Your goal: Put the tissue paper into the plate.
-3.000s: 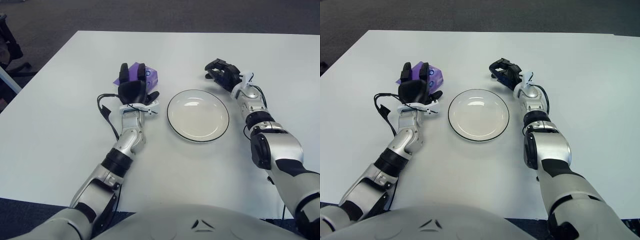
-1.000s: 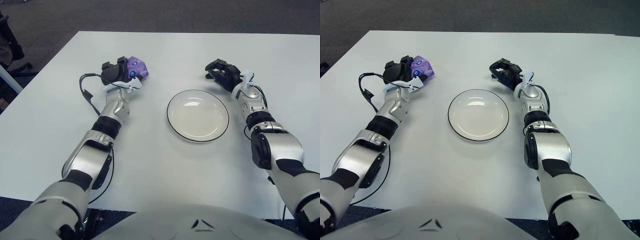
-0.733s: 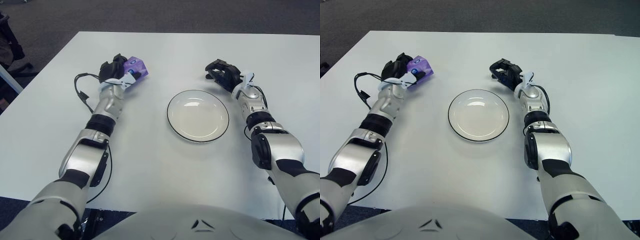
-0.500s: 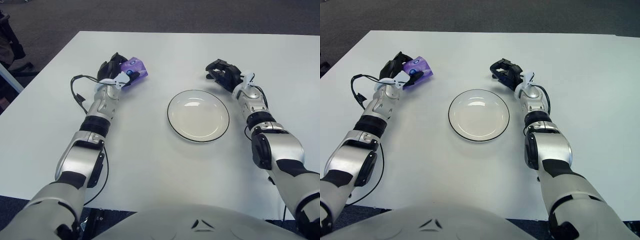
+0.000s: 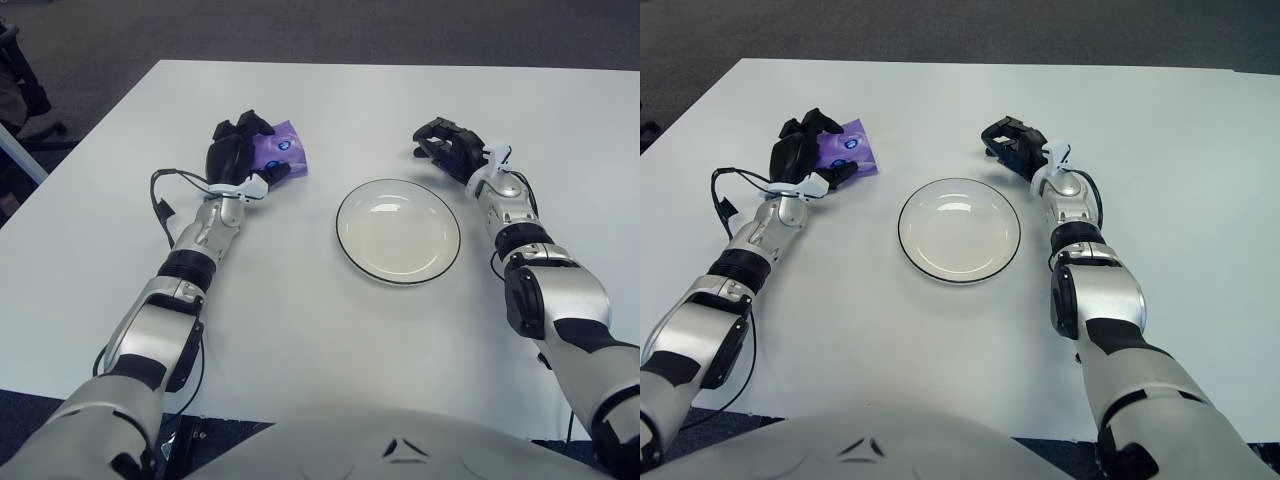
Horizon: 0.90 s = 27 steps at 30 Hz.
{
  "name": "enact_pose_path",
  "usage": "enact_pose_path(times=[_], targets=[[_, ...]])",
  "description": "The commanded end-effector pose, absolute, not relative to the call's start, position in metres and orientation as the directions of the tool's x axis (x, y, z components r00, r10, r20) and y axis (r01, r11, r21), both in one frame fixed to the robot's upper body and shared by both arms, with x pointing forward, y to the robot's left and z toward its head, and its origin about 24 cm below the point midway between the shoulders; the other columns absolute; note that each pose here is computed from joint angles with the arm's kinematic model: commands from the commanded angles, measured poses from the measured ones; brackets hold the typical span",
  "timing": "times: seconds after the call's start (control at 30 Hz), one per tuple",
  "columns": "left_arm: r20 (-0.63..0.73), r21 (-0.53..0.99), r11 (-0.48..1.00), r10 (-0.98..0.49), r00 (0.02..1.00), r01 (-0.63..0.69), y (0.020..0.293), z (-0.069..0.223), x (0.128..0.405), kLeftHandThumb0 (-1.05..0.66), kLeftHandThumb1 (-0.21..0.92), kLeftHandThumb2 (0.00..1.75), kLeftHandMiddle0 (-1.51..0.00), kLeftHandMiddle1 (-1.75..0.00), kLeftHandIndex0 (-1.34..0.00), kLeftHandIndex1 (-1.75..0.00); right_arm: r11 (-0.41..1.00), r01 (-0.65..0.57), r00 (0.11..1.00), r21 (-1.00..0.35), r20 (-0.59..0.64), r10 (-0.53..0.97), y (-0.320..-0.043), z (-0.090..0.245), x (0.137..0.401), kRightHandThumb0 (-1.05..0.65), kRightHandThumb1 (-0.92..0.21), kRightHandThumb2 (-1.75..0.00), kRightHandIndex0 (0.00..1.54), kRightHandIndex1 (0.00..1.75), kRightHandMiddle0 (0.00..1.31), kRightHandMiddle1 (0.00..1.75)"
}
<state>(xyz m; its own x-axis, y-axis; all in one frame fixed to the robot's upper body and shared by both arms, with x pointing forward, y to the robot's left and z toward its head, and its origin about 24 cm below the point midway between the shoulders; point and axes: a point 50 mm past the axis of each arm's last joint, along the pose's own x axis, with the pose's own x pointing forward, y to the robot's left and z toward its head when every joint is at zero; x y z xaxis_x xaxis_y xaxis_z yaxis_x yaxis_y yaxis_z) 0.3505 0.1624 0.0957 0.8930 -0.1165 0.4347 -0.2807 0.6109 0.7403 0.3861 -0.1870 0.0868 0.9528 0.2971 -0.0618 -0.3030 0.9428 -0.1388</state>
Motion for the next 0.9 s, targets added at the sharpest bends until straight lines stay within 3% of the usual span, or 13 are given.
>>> enact_pose_path(times=[0.0,0.57,0.87], targets=[[0.516,0.736,0.607,-0.218,0.829,-0.299,0.153,0.112,0.345,0.21,0.39,1.12,-0.84,-1.75,-0.64,-1.75,0.948,-0.299,0.945,-0.111,-0.173,0.277,-0.193,0.06,0.375,-0.01,-0.92,-0.23,0.59,1.34,0.38,1.36],[0.78,0.612,0.677,-0.432,0.452,-0.409,0.108,0.162,0.325,0.21,0.42,1.08,-0.81,-1.75,-0.63,-1.75,0.955,-0.277,0.951,-0.104,-0.174,0.257,-0.197,0.061,0.376,-0.01,-0.92,-0.23,0.59,1.34,0.38,1.37],[0.806,0.591,0.677,-0.477,0.349,-0.439,0.085,0.177,0.313,0.19,0.48,0.97,-0.82,-1.75,-0.63,-1.75,0.961,-0.255,0.956,-0.104,-0.174,0.234,-0.202,0.058,0.374,-0.01,-0.92,-0.23,0.59,1.35,0.38,1.36]])
